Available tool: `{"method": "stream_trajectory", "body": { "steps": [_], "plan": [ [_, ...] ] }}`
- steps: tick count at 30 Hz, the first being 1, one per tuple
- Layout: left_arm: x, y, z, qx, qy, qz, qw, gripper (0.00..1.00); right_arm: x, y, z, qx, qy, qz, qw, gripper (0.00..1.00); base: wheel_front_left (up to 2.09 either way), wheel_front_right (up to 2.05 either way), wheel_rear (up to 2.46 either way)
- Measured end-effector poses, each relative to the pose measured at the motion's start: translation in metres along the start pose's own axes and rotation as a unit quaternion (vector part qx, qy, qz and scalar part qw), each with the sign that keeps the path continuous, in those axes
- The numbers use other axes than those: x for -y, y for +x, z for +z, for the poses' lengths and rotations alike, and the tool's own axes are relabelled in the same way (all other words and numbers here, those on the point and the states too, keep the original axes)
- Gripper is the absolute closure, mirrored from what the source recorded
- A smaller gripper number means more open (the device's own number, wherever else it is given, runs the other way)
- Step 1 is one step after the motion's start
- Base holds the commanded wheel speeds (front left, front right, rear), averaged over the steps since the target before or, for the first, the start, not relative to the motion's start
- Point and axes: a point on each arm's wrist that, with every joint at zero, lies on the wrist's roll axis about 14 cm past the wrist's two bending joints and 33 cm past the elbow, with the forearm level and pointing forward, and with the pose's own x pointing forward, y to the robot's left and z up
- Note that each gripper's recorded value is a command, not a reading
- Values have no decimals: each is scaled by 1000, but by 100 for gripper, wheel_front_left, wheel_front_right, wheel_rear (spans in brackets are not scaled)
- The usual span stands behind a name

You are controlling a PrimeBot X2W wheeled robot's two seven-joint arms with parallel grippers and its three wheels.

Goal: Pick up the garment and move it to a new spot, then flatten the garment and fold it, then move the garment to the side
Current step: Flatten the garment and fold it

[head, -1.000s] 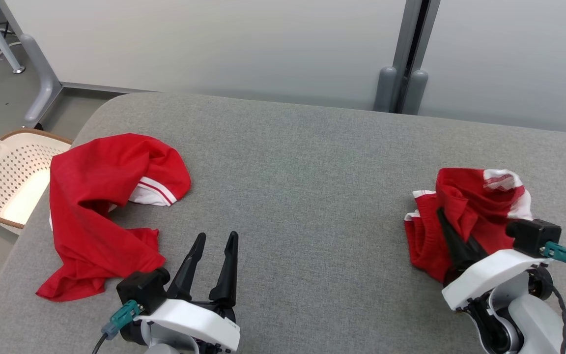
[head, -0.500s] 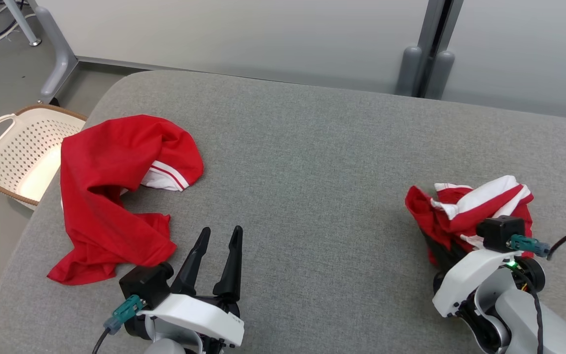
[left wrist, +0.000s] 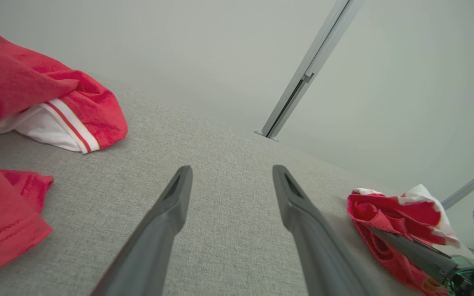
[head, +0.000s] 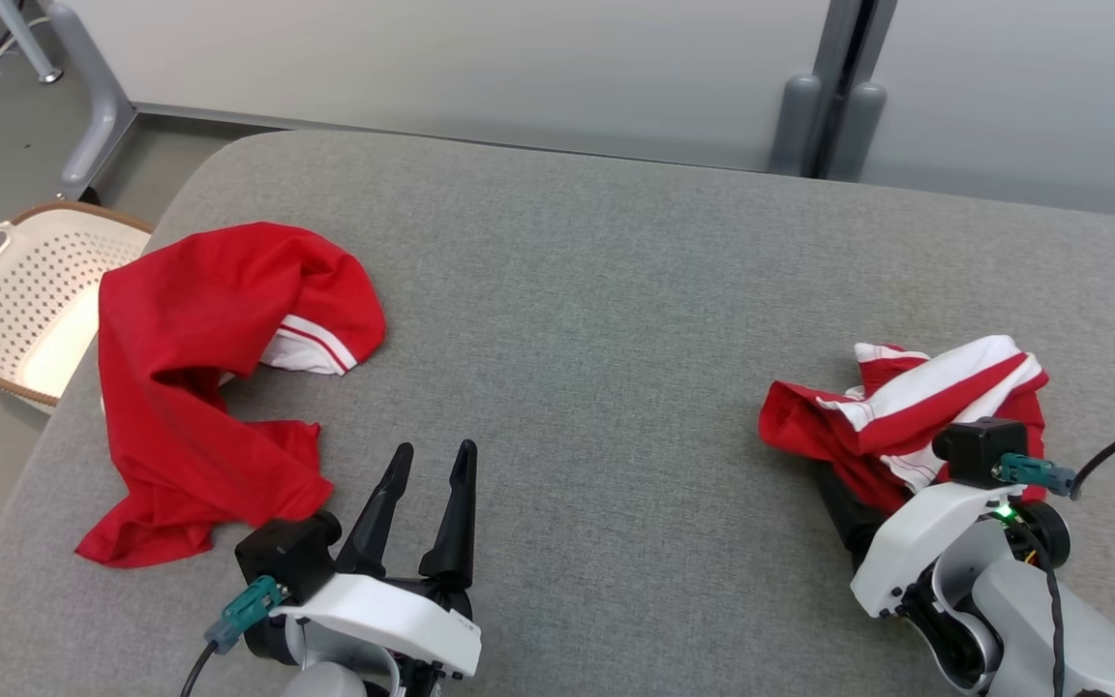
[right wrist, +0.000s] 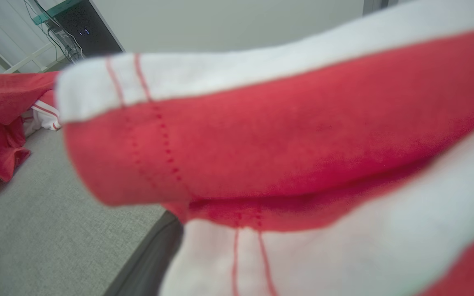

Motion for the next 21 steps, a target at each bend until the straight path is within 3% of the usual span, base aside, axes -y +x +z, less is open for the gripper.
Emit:
{"method": "stream_trajectory", "body": {
  "steps": [21],
  "plan": [
    [29, 18, 27, 41, 21, -54, 997, 0, 5, -66, 34, 79, 4, -13, 997, 0, 0, 0, 0]
  ]
}}
